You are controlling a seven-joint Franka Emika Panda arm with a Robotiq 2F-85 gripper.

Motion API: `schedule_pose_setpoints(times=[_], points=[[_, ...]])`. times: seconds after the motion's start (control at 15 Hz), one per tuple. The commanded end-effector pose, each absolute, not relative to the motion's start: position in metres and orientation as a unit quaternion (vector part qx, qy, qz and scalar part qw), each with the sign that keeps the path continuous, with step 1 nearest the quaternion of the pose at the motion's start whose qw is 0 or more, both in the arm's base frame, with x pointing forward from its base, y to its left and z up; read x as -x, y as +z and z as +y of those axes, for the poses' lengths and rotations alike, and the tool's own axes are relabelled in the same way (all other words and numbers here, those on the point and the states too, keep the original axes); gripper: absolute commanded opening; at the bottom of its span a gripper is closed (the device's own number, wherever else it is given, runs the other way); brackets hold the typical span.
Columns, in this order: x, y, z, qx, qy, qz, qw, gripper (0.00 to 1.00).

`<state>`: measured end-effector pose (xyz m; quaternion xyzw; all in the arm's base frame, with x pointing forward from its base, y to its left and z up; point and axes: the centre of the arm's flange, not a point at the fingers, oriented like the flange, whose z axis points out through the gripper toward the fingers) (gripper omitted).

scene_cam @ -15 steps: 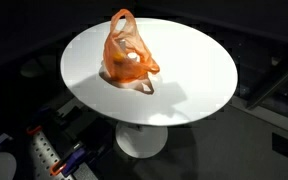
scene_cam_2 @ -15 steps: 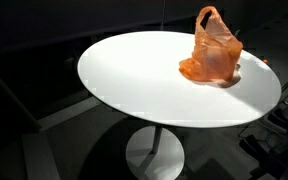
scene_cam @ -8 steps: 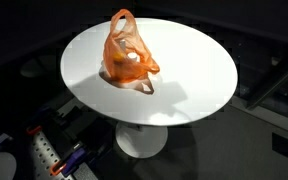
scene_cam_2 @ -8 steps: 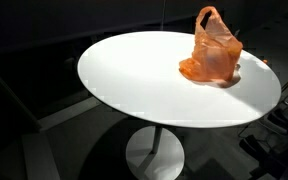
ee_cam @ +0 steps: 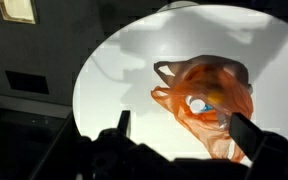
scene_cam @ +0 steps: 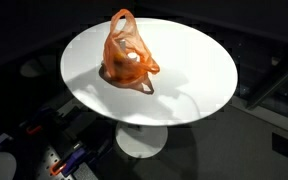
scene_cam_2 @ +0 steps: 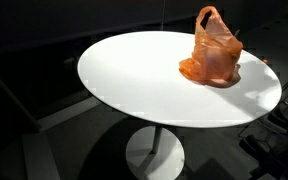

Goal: Remove the white and orange bottle from the plastic bag and put it on the table

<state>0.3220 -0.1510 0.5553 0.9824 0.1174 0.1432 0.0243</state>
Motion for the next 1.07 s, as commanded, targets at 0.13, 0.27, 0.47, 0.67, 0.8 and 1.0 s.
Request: schedule_pose_setpoints(times=[0.13, 0.27, 0.47, 0.67, 0.8, 1.0], points=[[-0.391, 0.564, -0.133, -0.991, 0.105, 0.083, 0.017, 1.0], [-0.41, 0.561, -0.126, -0.993, 0.09, 0.072, 0.012, 1.0], [-0.435, 0.552, -0.115, -0.997, 0.059, 0.05, -0.004, 1.0], [-0.453, 0.543, -0.106, -0.999, 0.033, 0.037, -0.015, 1.0], [-0.441, 0.531, -0.104, -0.998, 0.041, 0.053, -0.01, 1.0], [-0.446, 0.526, -0.103, -0.998, 0.035, 0.055, -0.009, 1.0]])
